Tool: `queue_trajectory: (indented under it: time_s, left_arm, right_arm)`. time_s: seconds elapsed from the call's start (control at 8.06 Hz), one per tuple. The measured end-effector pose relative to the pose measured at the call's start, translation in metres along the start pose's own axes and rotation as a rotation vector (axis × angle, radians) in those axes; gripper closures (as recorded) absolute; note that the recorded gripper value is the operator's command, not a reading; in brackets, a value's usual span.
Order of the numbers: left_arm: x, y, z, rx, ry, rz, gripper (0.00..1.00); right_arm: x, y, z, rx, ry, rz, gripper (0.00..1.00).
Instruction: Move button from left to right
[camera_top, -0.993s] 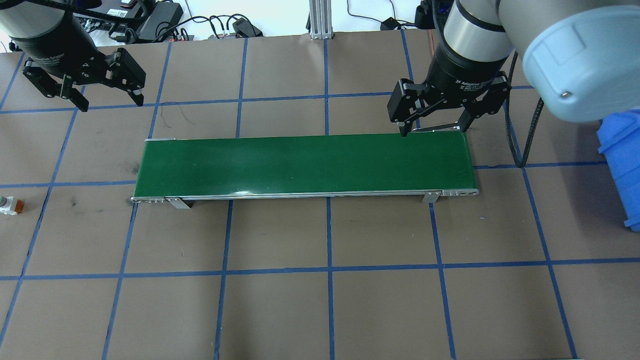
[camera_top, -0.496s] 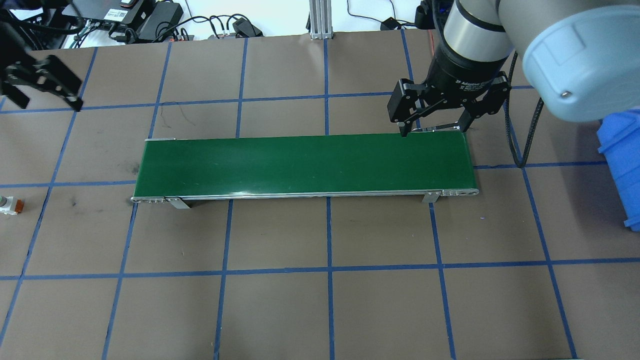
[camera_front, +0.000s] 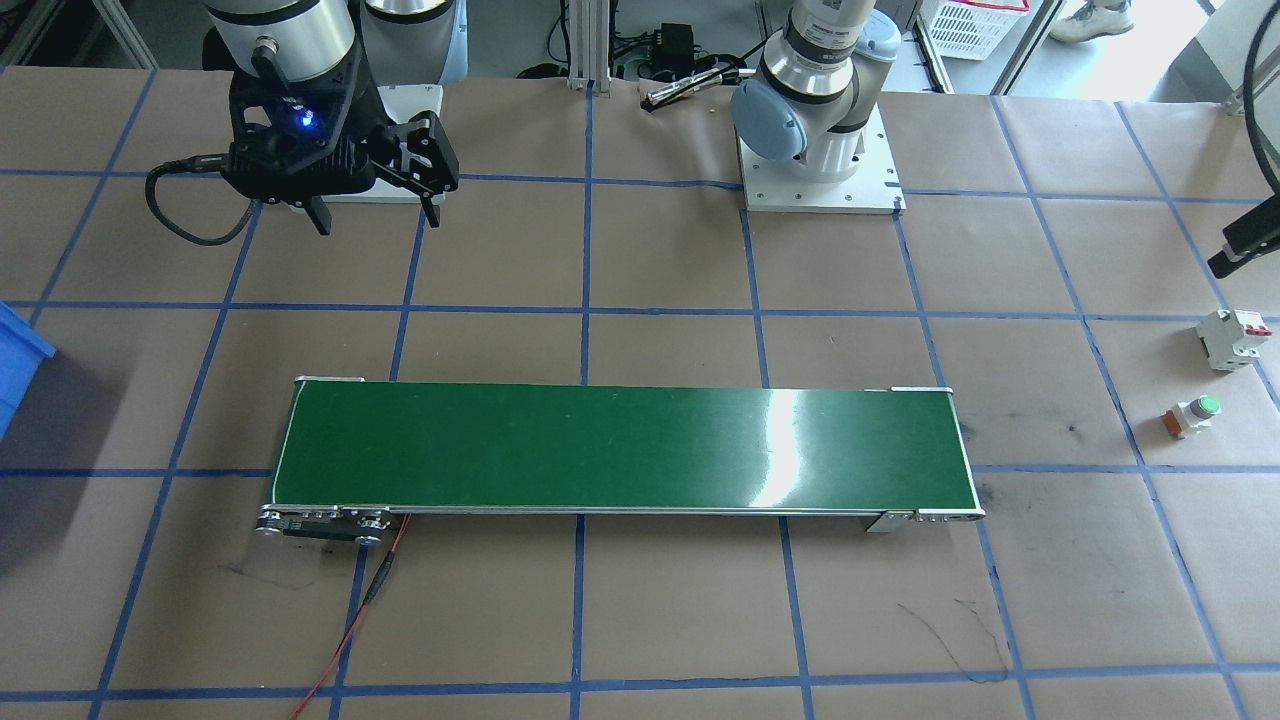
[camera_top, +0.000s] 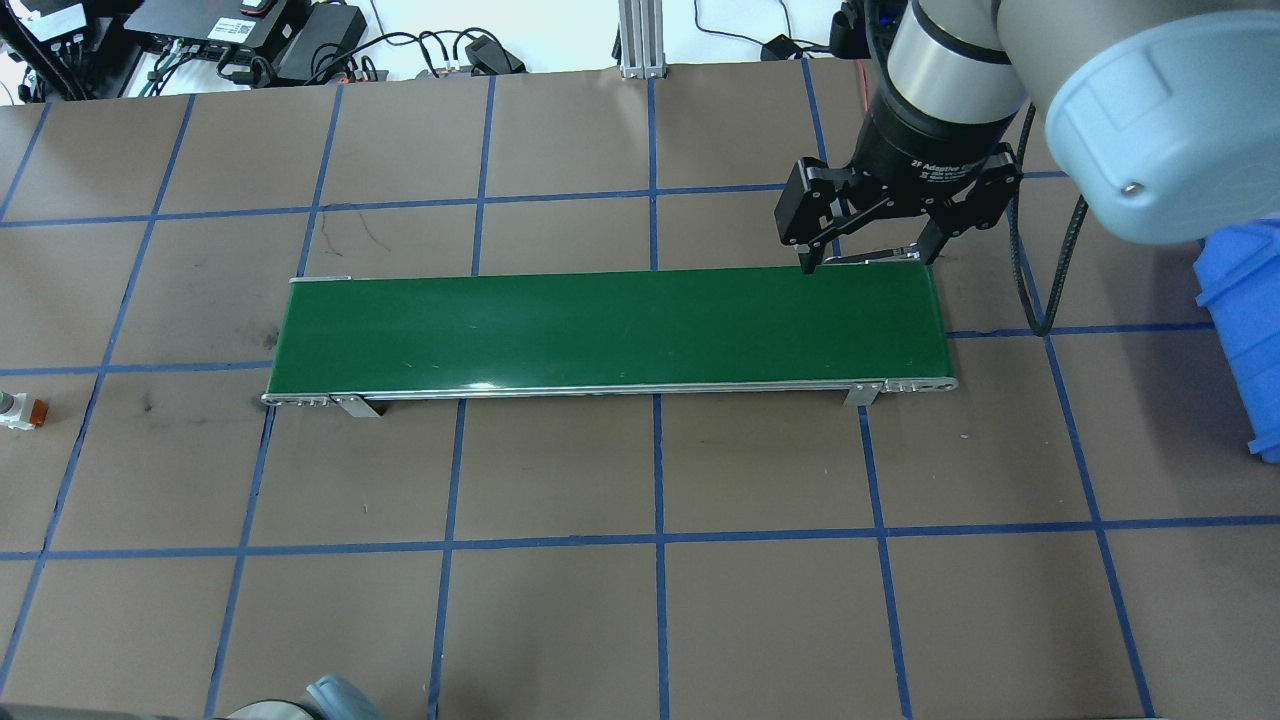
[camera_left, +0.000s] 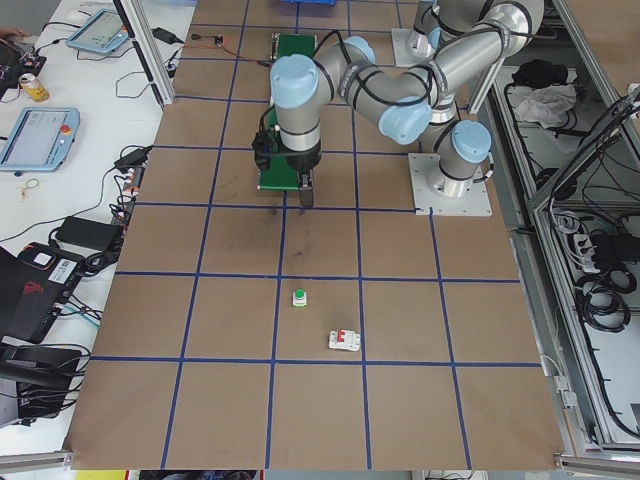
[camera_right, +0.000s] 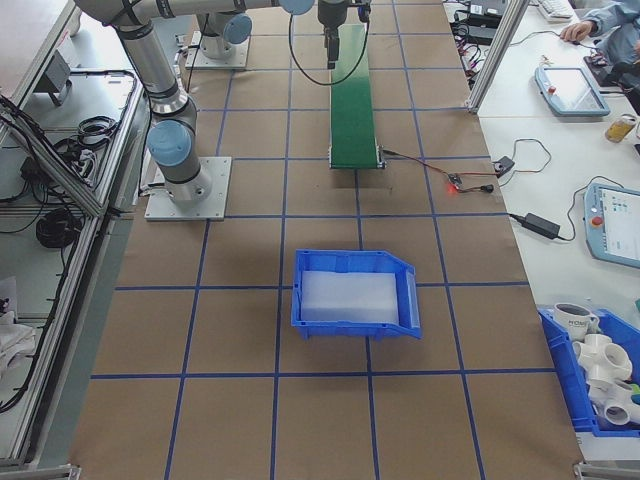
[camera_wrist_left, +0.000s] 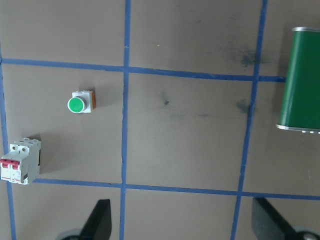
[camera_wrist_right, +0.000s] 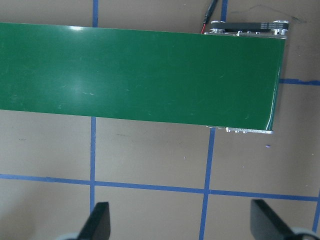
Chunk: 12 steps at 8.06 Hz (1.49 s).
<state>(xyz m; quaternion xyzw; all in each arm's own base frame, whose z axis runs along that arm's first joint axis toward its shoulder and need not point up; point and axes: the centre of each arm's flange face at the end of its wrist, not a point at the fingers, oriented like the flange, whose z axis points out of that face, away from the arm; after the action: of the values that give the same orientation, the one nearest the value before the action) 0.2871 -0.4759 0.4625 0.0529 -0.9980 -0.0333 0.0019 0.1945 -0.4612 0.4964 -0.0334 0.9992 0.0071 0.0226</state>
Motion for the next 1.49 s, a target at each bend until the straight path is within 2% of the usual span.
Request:
queue_trajectory:
  time_s: [0.25, 0.62, 0.74, 1.12, 1.49]
  left_arm:
    - [-0.063, -0.025, 0.066, -0.022, 0.020, -0.044, 0.00]
    - [-0.104, -0.060, 0.155, -0.065, 0.047, -0.205, 0.00]
    - [-0.108, -0.065, 0.171, -0.073, 0.051, -0.226, 0.00]
    - [-0.118, -0.077, 0.205, -0.054, 0.033, -0.209, 0.00]
    - [-0.125, -0.078, 0.229, -0.107, 0.007, -0.172, 0.00]
  right_arm:
    - [0.000, 0.000, 0.000, 0.001, -0.001, 0.000, 0.00]
    - [0.000, 0.000, 0.000, 0.001, -0.001, 0.001, 0.00]
    - [0.000, 0.000, 0.000, 0.001, -0.001, 0.001, 0.00]
    - [0.000, 0.000, 0.000, 0.001, 0.000, 0.000, 0.00]
    - [0.000, 0.000, 0.000, 0.001, -0.001, 0.001, 0.00]
